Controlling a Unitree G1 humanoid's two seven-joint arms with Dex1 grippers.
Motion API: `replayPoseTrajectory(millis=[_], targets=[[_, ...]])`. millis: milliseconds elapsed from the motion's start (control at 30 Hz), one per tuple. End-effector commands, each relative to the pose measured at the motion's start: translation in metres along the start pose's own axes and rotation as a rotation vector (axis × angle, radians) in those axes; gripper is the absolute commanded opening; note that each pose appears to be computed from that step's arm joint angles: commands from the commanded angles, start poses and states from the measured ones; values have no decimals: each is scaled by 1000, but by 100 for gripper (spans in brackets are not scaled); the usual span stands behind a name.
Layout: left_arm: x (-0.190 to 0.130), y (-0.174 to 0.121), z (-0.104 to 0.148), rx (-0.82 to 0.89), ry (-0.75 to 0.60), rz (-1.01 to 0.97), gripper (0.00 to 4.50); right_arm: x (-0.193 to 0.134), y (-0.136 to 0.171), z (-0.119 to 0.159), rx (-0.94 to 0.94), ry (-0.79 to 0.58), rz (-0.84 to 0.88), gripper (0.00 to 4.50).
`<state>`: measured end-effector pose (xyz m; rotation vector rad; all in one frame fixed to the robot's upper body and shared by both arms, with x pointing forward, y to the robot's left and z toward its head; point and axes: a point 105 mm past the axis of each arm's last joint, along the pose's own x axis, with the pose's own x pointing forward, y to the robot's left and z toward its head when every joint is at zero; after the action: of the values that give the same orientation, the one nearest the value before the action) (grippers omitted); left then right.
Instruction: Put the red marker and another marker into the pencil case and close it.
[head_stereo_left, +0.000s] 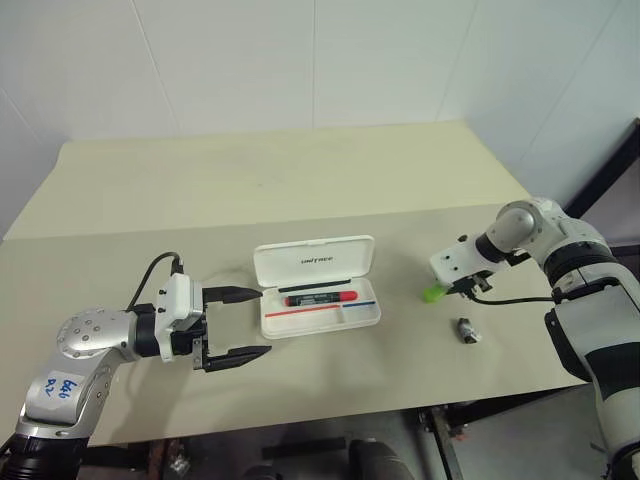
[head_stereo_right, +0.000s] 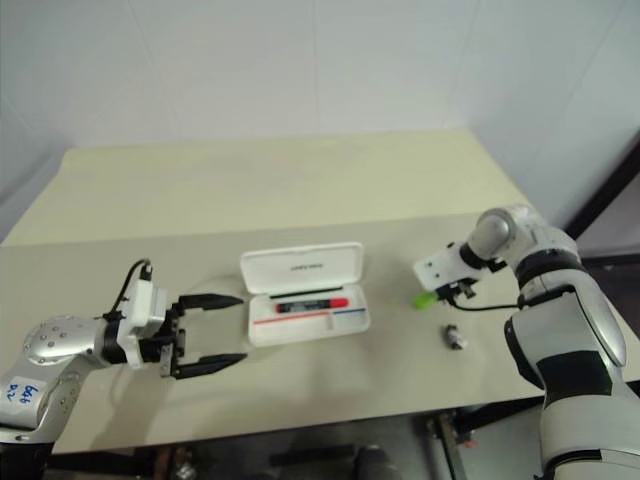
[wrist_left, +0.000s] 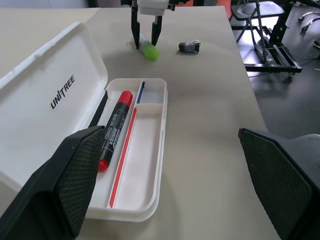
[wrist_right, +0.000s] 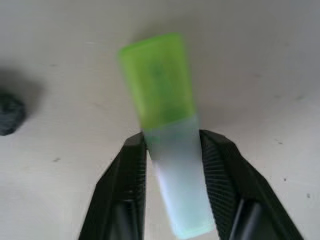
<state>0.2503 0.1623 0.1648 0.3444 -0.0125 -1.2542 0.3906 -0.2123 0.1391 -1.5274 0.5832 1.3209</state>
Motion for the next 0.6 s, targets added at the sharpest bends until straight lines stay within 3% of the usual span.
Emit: replayPoseTrajectory(millis=[33,300,600], targets=[[3,-4,9,58,-1,-30,450,23,18,6,-8,-50,78,168],[7,-4,8,62,-2,-52,450,18,20,6,33,-108,52,168],[8,1,7,63,3,-82,450,-14,15,-3,155,-186,-15,168]])
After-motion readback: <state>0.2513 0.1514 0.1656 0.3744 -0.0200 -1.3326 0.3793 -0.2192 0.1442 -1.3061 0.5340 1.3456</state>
